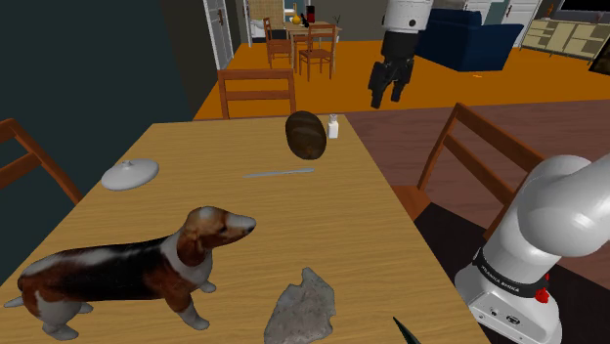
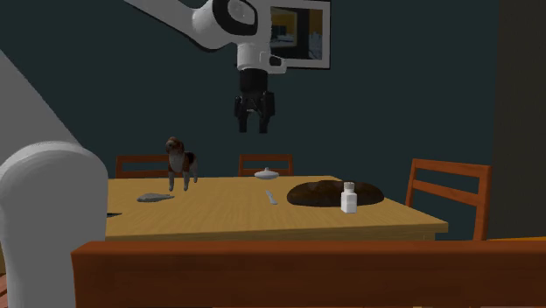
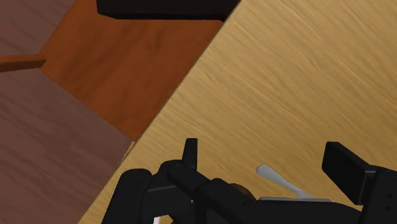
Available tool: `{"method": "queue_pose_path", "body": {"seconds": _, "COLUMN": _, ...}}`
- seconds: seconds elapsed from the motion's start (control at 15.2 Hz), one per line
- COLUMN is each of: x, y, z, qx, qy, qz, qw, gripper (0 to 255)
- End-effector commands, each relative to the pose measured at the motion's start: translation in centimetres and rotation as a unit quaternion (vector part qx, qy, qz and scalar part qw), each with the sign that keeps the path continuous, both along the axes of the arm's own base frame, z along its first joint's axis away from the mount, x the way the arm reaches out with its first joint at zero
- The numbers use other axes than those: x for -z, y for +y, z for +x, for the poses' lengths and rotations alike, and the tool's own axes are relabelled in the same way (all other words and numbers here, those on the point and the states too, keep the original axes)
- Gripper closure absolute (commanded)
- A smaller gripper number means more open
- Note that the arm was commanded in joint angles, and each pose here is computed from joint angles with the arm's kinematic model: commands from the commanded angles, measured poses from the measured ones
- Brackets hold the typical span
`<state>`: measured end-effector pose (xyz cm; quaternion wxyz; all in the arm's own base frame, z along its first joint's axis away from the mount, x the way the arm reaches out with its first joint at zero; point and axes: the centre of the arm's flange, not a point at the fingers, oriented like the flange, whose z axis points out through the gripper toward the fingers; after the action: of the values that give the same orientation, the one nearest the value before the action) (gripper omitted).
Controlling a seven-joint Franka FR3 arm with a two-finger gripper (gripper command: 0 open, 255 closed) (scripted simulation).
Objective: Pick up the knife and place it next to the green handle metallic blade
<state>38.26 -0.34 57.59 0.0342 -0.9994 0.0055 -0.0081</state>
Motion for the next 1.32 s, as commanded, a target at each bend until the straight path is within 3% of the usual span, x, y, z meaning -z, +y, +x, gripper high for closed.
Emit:
{"method": "queue_pose_path", "body": {"seconds": 0.0, "x": 1.2, "y": 1.0, "z": 2.5, "qx": -0.033, "qy": 0.006, "qz": -0.006, "qw": 0.9994, "gripper": 0}}
{"method": "queue_pose_path", "body": {"seconds": 0.26, "x": 3.8, "y": 3.1, "z": 7.3, "qx": -0.096, "qy": 0.018, "qz": -0.018, "qw": 0.995, "gripper": 0}}
{"method": "queue_pose_path", "body": {"seconds": 0.59, "x": 7.1, "y": 6.4, "z": 12.7, "qx": -0.174, "qy": 0.033, "qz": -0.033, "qw": 0.9836, "gripper": 0}}
{"method": "queue_pose_path", "body": {"seconds": 0.92, "x": 10.8, "y": 10.4, "z": 17.5, "qx": -0.252, "qy": 0.048, "qz": -0.047, "qw": 0.9655, "gripper": 0}}
{"method": "queue_pose_path", "body": {"seconds": 1.25, "x": 14.7, "y": 15.0, "z": 21.4, "qx": -0.327, "qy": 0.062, "qz": -0.062, "qw": 0.9409, "gripper": 0}}
